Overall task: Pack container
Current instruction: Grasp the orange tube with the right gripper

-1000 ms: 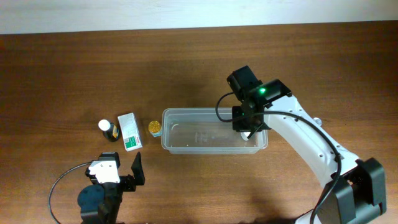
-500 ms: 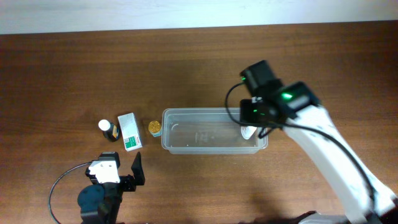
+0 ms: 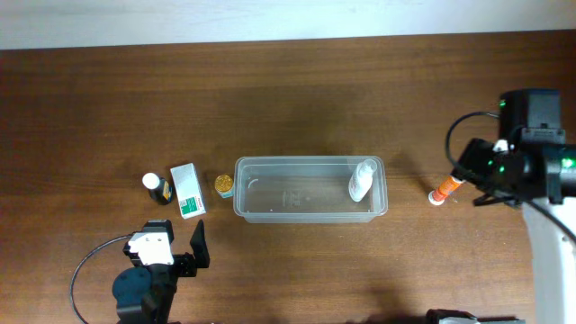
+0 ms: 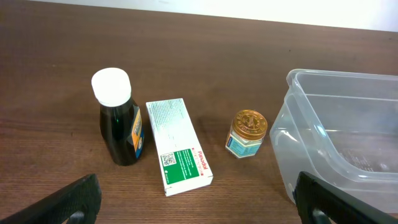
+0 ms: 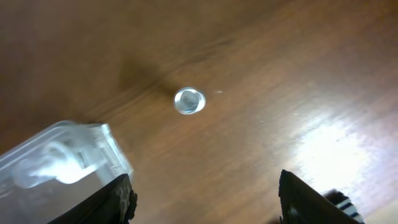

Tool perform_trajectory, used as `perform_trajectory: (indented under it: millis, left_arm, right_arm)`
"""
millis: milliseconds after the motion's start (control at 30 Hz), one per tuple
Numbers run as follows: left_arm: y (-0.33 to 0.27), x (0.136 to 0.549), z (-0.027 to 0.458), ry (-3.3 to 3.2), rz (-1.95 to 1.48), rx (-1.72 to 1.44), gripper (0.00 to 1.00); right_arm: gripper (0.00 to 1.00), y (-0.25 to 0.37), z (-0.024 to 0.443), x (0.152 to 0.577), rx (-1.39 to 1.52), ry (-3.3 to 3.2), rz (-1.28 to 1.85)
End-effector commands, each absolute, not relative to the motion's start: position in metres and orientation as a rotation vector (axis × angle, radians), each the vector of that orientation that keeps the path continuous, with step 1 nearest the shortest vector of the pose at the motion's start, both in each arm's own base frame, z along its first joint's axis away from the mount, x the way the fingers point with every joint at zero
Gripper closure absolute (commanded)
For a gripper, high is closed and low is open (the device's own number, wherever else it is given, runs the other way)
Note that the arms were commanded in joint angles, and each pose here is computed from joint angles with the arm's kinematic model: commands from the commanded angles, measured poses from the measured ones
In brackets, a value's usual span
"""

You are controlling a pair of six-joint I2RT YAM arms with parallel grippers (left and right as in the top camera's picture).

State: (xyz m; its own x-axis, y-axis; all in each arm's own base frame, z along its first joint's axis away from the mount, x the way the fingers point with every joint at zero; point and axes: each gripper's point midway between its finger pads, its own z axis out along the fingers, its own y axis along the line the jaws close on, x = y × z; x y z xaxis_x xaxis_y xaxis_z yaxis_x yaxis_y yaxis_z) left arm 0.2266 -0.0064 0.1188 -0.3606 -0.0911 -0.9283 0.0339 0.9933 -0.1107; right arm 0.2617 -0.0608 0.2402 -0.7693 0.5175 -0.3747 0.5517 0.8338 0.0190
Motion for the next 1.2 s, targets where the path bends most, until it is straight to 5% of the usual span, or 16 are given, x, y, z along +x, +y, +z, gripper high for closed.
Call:
perform_trajectory:
  millis: [0,267,1167]
  left_arm:
    - [-0.006,0.227,0.119,1.93,-0.122,-0.025,0.01]
    - [-0.006,0.227,0.119,1.93,-0.122,-0.025,0.01]
    - [-0.006,0.227,0.119,1.93,-0.122,-0.025,0.01]
  right_arm:
    - [0.32,-0.067,0.212,0.268,0.753,2.76,-0.135]
    - [0.45,-0.073,0.162,0.289,0.801,2.914,-0.037]
    - [0.53,-0.07,0.124,0.301,0.799,2.972,0.011]
